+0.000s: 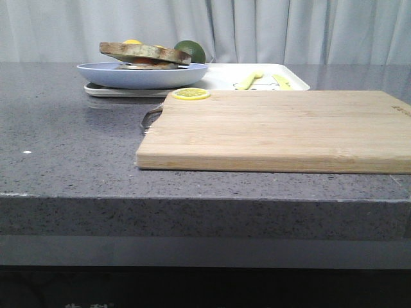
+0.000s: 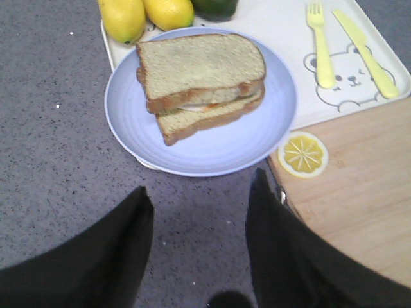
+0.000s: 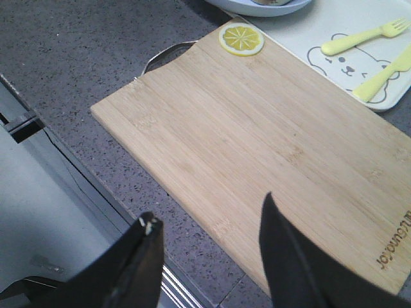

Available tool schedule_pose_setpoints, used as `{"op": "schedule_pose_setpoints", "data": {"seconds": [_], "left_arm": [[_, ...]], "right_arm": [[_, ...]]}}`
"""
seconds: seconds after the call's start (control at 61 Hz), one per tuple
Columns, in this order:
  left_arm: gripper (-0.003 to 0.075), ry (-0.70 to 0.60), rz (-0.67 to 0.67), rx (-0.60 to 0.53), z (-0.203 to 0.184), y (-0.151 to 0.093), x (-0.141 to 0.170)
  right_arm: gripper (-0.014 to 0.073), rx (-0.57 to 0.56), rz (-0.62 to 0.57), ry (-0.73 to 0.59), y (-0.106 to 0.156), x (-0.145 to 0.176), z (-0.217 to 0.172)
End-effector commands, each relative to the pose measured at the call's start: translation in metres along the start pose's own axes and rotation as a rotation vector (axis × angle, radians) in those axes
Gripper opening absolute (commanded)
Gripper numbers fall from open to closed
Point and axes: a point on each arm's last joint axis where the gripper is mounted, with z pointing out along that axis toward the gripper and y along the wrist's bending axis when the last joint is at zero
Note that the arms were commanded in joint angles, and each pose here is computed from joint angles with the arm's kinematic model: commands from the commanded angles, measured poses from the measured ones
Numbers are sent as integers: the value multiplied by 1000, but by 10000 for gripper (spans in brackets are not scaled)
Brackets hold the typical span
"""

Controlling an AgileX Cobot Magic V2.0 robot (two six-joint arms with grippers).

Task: Place bread and move sandwich to tray

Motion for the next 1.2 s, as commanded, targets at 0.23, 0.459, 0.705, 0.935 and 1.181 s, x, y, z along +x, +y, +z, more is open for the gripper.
{"op": "schedule_pose_setpoints", "data": {"seconds": [0.23,0.459,0.705,0.935,1.181], "left_arm": [[339,-188,110,86,-57,-44,77],[339,-160,109,87,-70,-42,140],[339,-177,109,87,-83,-40,174],[310,-183,110,85,-85,-40,178],[35,-185,152,44,-85,-37,178]], "right_arm": [[370,34,-11,-86,-3,-12,-6],[370,34,-11,-86,-3,-12,-6],[370,34,-11,-87,-3,-12,-6],[348,34,-11,-87,-3,-12,-6],[-43,33,-11,-84,-3,-11,-6]]}}
